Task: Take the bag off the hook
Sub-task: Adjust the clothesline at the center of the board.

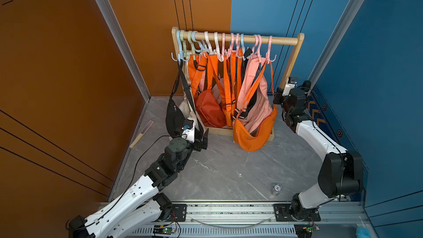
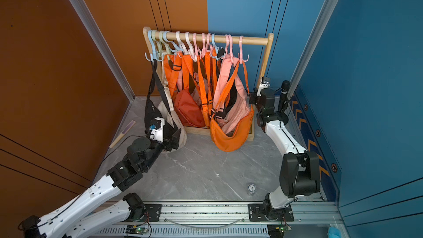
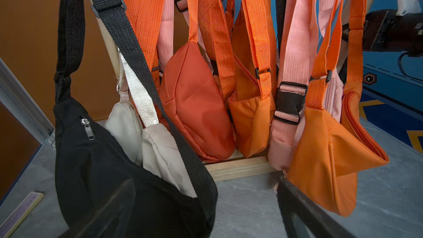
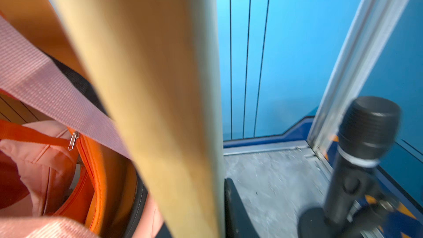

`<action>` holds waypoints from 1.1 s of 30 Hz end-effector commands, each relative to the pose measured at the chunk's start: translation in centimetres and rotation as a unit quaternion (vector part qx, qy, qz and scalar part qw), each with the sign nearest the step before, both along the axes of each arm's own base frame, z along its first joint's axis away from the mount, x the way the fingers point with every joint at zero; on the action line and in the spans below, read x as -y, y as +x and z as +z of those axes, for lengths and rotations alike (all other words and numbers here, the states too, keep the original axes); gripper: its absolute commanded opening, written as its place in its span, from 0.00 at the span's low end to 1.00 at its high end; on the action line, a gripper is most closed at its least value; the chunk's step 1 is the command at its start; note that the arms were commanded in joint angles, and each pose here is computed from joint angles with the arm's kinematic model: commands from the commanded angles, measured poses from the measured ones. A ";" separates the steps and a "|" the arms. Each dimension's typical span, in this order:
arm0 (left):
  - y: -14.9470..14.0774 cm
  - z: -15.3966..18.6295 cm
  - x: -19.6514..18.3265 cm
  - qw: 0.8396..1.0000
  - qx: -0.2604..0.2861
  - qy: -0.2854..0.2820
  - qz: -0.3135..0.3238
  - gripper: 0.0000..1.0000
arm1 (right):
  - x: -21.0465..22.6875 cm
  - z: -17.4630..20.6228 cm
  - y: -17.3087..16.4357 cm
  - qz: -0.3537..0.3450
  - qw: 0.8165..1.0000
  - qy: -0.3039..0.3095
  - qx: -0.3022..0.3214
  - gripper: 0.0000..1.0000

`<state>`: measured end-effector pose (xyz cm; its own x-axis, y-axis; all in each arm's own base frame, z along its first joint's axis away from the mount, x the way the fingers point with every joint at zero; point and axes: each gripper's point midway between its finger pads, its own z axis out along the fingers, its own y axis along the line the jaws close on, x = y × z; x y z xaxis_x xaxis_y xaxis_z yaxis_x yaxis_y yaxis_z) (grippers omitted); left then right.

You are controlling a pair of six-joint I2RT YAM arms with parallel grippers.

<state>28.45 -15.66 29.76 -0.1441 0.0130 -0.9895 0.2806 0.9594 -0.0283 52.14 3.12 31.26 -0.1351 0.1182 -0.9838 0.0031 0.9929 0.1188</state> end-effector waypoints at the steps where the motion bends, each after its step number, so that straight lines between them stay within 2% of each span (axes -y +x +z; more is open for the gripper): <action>1: 0.5 2.6 0.5 0.999 0.033 -0.012 0.002 0.98 | -3.3 -0.4 1.5 0.117 0.987 0.107 -0.004 0.00; 6: 1.3 2.5 1.4 0.999 0.035 -0.006 -0.001 0.98 | -1.9 -0.7 4.3 0.130 0.983 0.129 -0.011 0.00; 11: 2.1 2.4 1.8 0.999 0.037 0.002 0.006 0.98 | -2.2 -1.3 5.2 0.106 0.986 0.129 -0.018 0.00; 17: 3.4 2.1 1.2 0.999 0.033 -0.014 0.025 0.98 | -2.5 -2.2 5.4 0.016 0.991 0.125 -0.038 0.00; 26: 3.5 2.9 0.8 0.998 0.038 -0.033 0.026 0.98 | -0.9 -3.6 4.6 -0.125 0.977 0.167 -0.042 0.00; 29: 3.5 2.9 0.4 0.998 0.039 -0.036 0.028 0.98 | -1.3 -4.0 4.7 -0.142 0.972 0.184 -0.042 0.00; 33: 3.6 2.9 -0.2 0.998 0.039 -0.044 0.032 0.98 | -3.1 -4.2 5.0 -0.149 0.973 0.174 -0.044 0.00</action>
